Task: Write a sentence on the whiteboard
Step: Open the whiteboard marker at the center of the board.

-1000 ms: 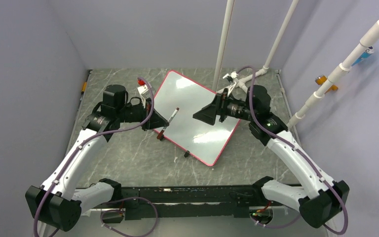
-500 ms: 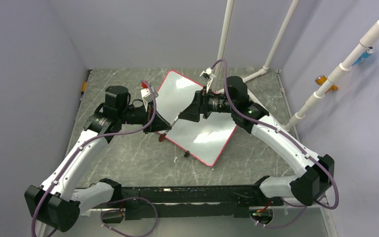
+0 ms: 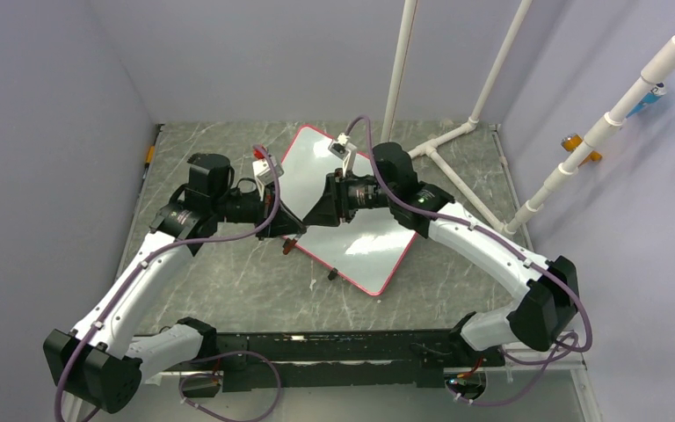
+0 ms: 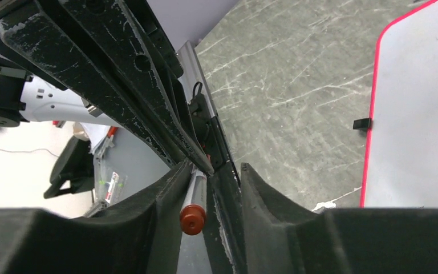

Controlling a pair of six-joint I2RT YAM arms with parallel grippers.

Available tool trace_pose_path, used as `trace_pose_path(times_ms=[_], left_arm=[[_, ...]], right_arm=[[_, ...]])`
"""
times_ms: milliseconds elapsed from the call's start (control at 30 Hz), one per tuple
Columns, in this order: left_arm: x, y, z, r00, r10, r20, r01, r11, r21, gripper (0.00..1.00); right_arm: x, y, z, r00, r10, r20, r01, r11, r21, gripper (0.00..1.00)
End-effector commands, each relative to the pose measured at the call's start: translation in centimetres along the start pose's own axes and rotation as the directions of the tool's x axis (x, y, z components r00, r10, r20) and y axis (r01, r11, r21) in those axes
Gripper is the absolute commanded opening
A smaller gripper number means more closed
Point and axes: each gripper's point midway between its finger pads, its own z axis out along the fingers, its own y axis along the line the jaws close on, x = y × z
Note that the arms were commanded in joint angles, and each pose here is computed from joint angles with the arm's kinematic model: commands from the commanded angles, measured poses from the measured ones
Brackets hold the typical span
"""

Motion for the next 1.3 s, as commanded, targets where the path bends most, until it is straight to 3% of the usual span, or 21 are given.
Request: trace_pose_path(times_ms=[0,167,233,300,400,533,667,933,1100,1267], left_arm=[[-0.2,-1.0,-0.2,0.998,0.057,0.009,-0.057,0.998,0.029,0.00],[-0.1,-0.8,-0.2,0.998,0.057,0.007,-0.057,0.998,0.012,0.00],[-0.1,-0.5,-0.3,0.998,0.059,0.009,-0.059,0.998,-0.007,0.01],[-0.2,-0.3,-0.4,0.998,0.060,0.011,-0.060,0.998,-0.029,0.15],[-0.4,-0.1,-0.7,0.997,0.067,0.024,-0.065,0.996,-0.062,0.54],[-1.1,-0.9,-1.5,0.991,0.106,0.084,-0.101,0.993,-0.063,0.77],[-2.1,-2.1,-2.4,0.979,0.144,0.145,-0.142,0.990,-0.023,0.78],[-2.6,-2.9,-2.2,0.974,0.140,0.178,-0.151,0.987,0.052,0.78],[-3.0,-2.8,-2.0,0.973,0.135,0.186,-0.148,0.987,0.062,0.71],[-3.0,-2.7,-1.9,0.975,0.127,0.183,-0.141,0.988,0.067,0.56]], right_arm=[[-2.1,2.0,-0.1,0.997,-0.056,0.051,0.058,0.998,-0.035,0.35],[-1.7,2.1,-0.1,0.998,-0.056,0.034,0.057,0.998,-0.039,0.04],[-1.6,2.1,-0.3,0.998,-0.053,0.036,0.054,0.998,-0.031,0.00],[-1.8,2.1,-0.6,0.997,-0.050,0.051,0.051,0.999,-0.017,0.00],[-2.5,1.9,-1.4,0.994,-0.045,0.101,0.041,0.998,0.040,0.00],[-5.3,2.0,-3.8,0.973,-0.047,0.226,0.011,0.988,0.155,0.00],[-7.2,3.5,-5.5,0.952,-0.036,0.304,-0.012,0.988,0.154,0.00],[-7.4,5.5,-5.1,0.954,0.011,0.299,-0.026,0.999,0.045,0.00],[-7.5,5.8,-4.9,0.955,0.015,0.295,-0.022,1.000,0.018,0.00],[-7.2,6.1,-4.6,0.959,0.024,0.283,-0.021,1.000,-0.012,0.00]])
